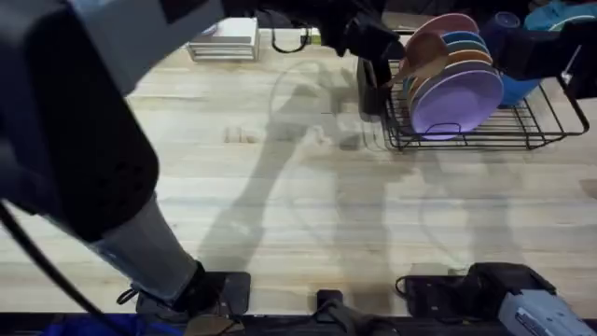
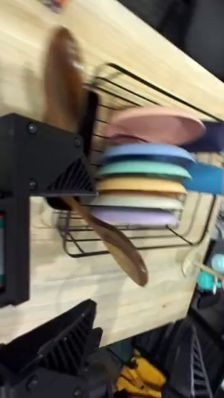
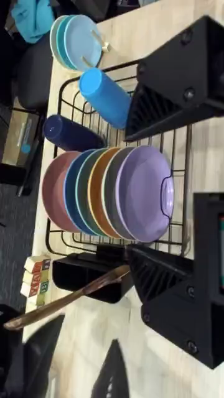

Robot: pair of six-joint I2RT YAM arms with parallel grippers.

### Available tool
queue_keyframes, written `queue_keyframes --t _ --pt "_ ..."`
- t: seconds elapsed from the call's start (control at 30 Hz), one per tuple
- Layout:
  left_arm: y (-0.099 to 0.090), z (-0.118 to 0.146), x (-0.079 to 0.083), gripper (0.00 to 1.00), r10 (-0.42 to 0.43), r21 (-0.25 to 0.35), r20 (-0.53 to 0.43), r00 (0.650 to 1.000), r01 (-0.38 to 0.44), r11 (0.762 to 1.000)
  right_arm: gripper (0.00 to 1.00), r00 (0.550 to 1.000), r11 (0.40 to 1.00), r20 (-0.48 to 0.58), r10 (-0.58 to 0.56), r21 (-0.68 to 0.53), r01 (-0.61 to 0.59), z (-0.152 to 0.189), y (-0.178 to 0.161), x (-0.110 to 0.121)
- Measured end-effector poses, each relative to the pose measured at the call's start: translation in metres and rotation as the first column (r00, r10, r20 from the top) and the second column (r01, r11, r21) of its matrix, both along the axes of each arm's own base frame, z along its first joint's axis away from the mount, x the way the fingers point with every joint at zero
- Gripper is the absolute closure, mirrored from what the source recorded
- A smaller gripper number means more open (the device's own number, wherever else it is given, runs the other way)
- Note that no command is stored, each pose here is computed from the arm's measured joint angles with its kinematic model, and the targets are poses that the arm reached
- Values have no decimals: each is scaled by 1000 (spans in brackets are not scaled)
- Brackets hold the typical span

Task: Pick up the spoon on the table one by one and put them onto the rack

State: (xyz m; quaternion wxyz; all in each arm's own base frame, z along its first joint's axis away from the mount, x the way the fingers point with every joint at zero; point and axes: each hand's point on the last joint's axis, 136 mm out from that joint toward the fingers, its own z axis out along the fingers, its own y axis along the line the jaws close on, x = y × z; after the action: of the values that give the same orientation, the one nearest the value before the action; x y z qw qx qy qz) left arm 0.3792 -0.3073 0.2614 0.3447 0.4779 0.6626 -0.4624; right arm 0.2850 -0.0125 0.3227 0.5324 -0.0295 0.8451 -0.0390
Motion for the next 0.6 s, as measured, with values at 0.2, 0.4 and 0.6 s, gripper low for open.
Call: queue_keyframes --t 0.2,0.4,0.6 --pt "72 14 8 6 321 264 88 943 -333 905 8 1000 1000 0 0 0 0 0 0 0" --pt "171 43 -37 6 568 480 240 787 -605 636 8 1000 1000 0 0 0 0 0 0 0" --pt "238 40 -67 7 718 601 284 635 -702 382 8 1000 1000 -2 0 0 0 0 0 0"
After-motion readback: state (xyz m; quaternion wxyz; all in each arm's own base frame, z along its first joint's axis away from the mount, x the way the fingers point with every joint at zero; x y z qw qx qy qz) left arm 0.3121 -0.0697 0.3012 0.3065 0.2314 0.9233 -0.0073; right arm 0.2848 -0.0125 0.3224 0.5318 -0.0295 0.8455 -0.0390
